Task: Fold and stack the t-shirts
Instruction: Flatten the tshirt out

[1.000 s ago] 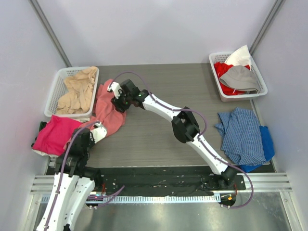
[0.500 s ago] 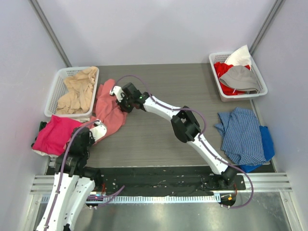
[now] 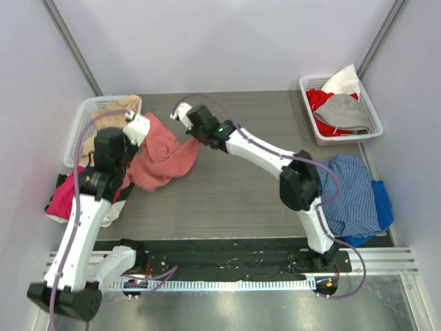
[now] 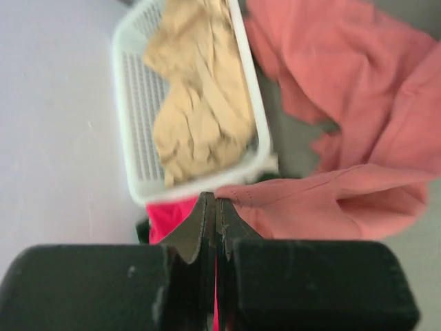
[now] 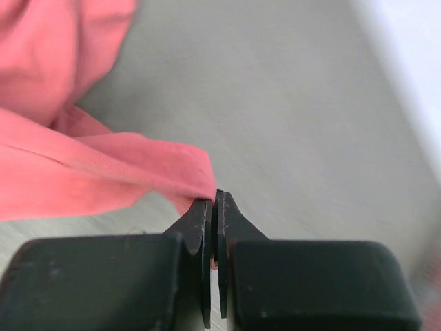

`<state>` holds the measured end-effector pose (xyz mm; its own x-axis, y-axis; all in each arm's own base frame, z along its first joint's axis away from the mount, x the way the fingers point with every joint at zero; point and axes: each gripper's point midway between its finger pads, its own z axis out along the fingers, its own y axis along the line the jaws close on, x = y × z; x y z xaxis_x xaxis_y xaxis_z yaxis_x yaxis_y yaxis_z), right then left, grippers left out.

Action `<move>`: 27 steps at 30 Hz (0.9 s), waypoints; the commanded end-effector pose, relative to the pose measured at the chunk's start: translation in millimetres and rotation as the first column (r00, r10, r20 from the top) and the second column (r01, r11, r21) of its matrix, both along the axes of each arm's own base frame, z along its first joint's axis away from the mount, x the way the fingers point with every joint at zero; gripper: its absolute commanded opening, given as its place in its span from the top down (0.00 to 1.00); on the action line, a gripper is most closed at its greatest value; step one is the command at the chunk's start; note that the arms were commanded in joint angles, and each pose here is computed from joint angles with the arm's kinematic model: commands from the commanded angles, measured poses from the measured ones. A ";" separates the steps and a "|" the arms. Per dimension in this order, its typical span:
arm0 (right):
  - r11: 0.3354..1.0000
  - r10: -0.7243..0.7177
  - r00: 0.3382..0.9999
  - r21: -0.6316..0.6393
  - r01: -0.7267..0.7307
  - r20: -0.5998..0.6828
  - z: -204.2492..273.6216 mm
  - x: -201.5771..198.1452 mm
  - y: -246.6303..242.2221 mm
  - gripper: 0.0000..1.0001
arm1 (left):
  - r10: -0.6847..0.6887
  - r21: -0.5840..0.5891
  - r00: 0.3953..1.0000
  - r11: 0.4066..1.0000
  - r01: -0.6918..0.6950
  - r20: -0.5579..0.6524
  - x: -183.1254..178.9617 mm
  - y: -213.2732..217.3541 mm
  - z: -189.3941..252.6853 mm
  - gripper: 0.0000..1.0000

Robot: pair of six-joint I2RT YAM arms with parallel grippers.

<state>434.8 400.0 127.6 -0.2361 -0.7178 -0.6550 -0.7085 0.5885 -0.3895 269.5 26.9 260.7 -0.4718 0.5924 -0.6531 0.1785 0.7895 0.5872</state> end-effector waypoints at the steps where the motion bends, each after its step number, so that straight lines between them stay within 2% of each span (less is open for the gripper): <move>1: 0.965 -0.261 0.900 0.062 0.256 0.348 175.5 19.9 -94.0 0.99 | 0.004 -0.188 0.986 0.982 0.027 0.167 61.9 -30.0 68.5 1.00; 5: 0.889 -0.452 0.764 0.160 0.429 0.461 268.7 10.3 -183.2 0.99 | 0.017 -0.229 0.973 0.973 0.037 0.231 124.4 -44.5 120.6 1.00; 7: 0.840 -0.532 0.693 0.205 0.502 0.486 284.4 15.1 -231.8 0.99 | 0.031 -0.250 0.967 0.968 0.035 0.254 146.5 -48.6 137.1 1.00; 8: 0.818 -0.566 0.664 0.231 0.527 0.489 292.7 15.5 -249.3 0.99 | 0.043 -0.262 0.945 0.964 0.046 0.324 152.9 -48.6 172.9 1.00; 9: 0.776 -0.618 0.612 0.257 0.577 0.493 305.1 18.3 -283.7 0.99 | 0.047 -0.258 0.957 0.966 0.030 0.287 177.6 -52.6 159.4 1.00; 10: 0.761 -0.635 0.594 0.270 0.590 0.494 310.6 18.1 -296.0 0.99 | 0.067 -0.279 0.931 0.960 0.039 0.358 182.2 -52.1 195.2 1.00; 13: 0.712 -0.688 0.528 0.324 0.623 0.498 331.8 22.8 -336.3 0.99 | 0.115 -0.284 0.917 0.959 -0.002 0.381 214.1 -50.8 210.9 1.00; 15: 0.696 -0.704 0.500 0.352 0.625 0.504 345.1 24.1 -349.1 0.99 | 0.141 -0.281 0.909 0.959 -0.028 0.392 221.6 -47.2 215.5 1.00; 18: 0.717 -0.681 0.518 0.328 0.615 0.518 345.1 21.4 -354.9 0.99 | 0.123 -0.284 0.913 0.959 -0.009 0.389 221.8 -51.2 212.8 1.00; 21: 0.744 -0.651 0.545 0.302 0.596 0.529 342.2 10.0 -356.1 0.99 | 0.074 -0.260 0.922 0.965 0.030 0.379 204.8 -54.9 200.9 1.00; 22: 0.748 -0.646 0.547 0.299 0.592 0.533 343.1 5.7 -357.3 0.99 | 0.051 -0.234 0.944 0.972 0.028 0.326 203.9 -57.3 172.9 1.00; 23: 0.754 -0.641 0.549 0.304 0.583 0.537 348.7 -3.7 -359.7 0.99 | 0.038 -0.228 0.930 0.973 0.049 0.365 187.9 -58.2 187.2 1.00; 25: 0.767 -0.628 0.571 0.296 0.570 0.529 346.6 -13.2 -359.9 0.99 | 0.005 -0.192 0.947 0.980 0.059 0.321 178.4 -60.7 164.6 1.00; 27: 0.782 -0.617 0.593 0.317 0.537 0.518 353.6 -31.7 -360.2 0.99 | -0.010 -0.188 0.939 0.979 0.079 0.342 158.8 -60.3 173.2 1.00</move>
